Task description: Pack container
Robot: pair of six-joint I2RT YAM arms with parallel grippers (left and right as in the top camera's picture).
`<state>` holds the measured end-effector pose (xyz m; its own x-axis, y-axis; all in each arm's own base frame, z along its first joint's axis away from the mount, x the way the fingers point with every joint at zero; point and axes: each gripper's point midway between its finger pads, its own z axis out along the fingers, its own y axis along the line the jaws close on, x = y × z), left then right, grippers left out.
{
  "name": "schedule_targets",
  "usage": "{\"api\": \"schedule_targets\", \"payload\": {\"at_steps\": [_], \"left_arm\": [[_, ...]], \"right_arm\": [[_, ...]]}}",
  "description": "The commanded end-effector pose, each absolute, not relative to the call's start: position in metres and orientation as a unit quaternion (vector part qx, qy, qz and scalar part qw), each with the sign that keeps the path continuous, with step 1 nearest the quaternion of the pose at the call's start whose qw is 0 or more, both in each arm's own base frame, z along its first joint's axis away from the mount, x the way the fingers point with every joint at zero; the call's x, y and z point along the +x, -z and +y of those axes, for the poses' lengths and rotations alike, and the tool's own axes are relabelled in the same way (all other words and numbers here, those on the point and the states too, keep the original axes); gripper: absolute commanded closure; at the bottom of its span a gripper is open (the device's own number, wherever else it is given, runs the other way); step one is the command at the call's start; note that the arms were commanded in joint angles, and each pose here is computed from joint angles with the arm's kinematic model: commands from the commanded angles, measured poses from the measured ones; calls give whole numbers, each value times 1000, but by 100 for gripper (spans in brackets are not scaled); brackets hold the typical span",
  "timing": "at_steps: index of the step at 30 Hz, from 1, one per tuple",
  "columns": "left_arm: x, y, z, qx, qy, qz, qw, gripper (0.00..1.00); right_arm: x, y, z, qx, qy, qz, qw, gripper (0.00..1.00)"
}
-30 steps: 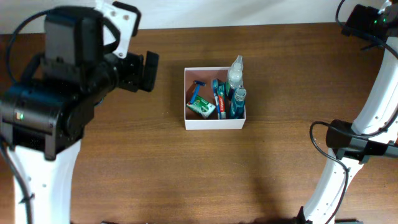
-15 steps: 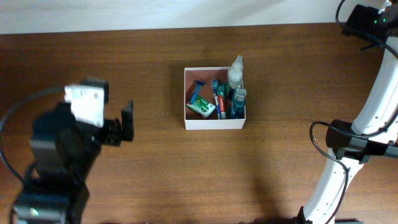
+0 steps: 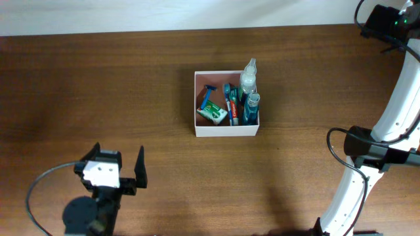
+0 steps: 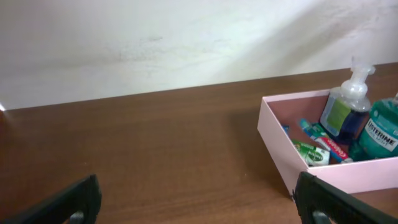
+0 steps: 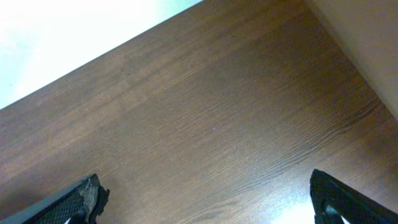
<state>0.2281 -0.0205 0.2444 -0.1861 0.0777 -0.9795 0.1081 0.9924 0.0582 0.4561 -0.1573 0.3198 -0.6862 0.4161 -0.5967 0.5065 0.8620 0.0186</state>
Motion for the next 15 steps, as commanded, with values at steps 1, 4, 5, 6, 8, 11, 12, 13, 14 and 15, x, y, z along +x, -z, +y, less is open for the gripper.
{"api": "schedule_targets", "payload": {"at_steps": [1, 4, 5, 6, 8, 11, 12, 13, 14, 15], "left_arm": [[224, -231, -20, 65, 7, 760, 646, 1], [222, -223, -18, 62, 3, 757, 650, 1], [221, -221, -17, 61, 2, 756, 652, 1], [221, -221, -17, 60, 0, 753, 655, 1], [219, -219, -16, 58, -1, 749, 660, 1], [218, -217, -12, 51, -7, 744, 666, 1], [218, -215, -11, 49, -8, 744, 666, 1], [218, -214, -10, 48, -9, 745, 665, 1], [219, -211, -10, 48, -9, 747, 663, 1], [219, -209, -10, 49, -9, 747, 663, 1]], "right_arm": [[456, -317, -157, 252, 77, 917, 300, 2], [456, -317, -157, 252, 77, 917, 300, 2], [456, -317, -157, 252, 77, 917, 300, 2], [456, -317, -157, 252, 77, 917, 300, 2], [456, -317, -157, 252, 77, 917, 300, 2], [456, -317, -157, 252, 77, 917, 300, 2], [456, -317, -157, 252, 77, 917, 300, 2], [456, -317, -157, 252, 77, 917, 300, 2], [456, -317, -157, 252, 77, 917, 300, 2], [456, -317, -157, 252, 77, 917, 300, 2]]}}
